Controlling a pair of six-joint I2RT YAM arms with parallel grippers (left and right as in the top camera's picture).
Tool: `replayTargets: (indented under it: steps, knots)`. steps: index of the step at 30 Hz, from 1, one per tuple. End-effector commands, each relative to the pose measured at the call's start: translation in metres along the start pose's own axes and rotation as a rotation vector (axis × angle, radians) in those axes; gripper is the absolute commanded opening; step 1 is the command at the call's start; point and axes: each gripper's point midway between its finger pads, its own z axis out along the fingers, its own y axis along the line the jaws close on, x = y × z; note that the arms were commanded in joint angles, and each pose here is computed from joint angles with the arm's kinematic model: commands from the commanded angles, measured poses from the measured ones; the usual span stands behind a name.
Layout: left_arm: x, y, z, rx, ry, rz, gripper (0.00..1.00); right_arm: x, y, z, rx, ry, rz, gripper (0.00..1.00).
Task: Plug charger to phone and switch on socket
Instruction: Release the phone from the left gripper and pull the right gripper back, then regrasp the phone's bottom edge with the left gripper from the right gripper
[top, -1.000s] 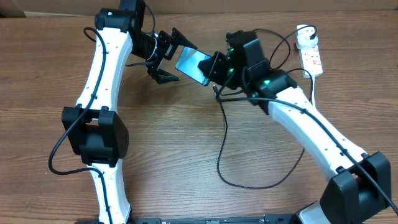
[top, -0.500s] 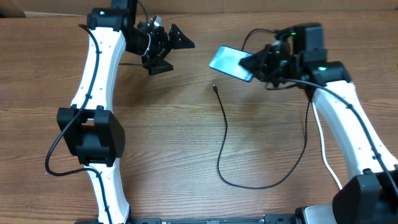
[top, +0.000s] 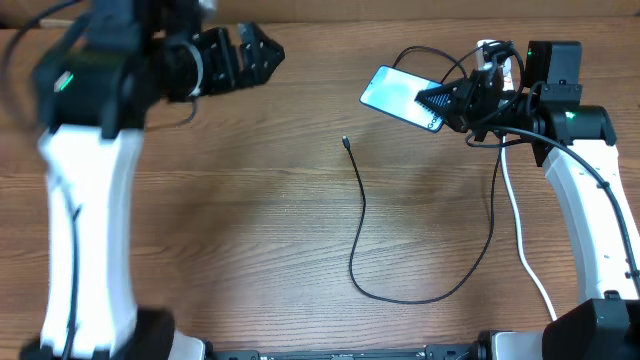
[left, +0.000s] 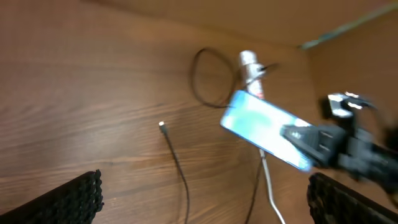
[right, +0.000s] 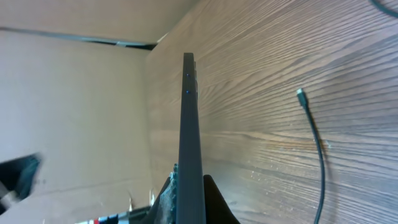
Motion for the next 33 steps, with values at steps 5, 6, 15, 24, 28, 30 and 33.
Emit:
replayTargets:
  steps: [5, 6, 15, 24, 28, 30, 33]
  knots:
    - [0.044, 0.015, -0.002, 0.002, 0.08, -0.03, 0.93, 0.009, 0.031, -0.013, -0.104, 0.028, -0.1, 0.04]
    - [0.053, 0.021, 0.001, -0.01, 0.079, -0.049, 0.93, 0.01, 0.03, -0.013, -0.103, 0.03, -0.097, 0.04]
    - [0.125, 0.058, 0.02, 0.124, -0.191, -0.19, 1.0, 0.011, 0.029, -0.013, -0.099, 0.036, -0.088, 0.04]
    - [0.146, 0.072, 0.085, 0.351, -0.079, -0.639, 1.0, 0.017, 0.034, -0.007, -0.105, 0.056, -0.086, 0.04]
    - [0.135, 0.056, 0.105, 0.498, 0.015, -0.65, 1.0, 0.015, 0.036, -0.007, -0.11, 0.047, -0.081, 0.04]
    - [0.13, 0.053, 0.112, 0.543, 0.026, -0.644, 1.0, 0.012, 0.036, -0.006, -0.102, 0.033, -0.067, 0.04]
    - [0.112, 0.045, 0.115, 0.622, -0.008, -0.634, 1.0, 0.005, 0.039, -0.001, -0.094, 0.005, -0.043, 0.04]
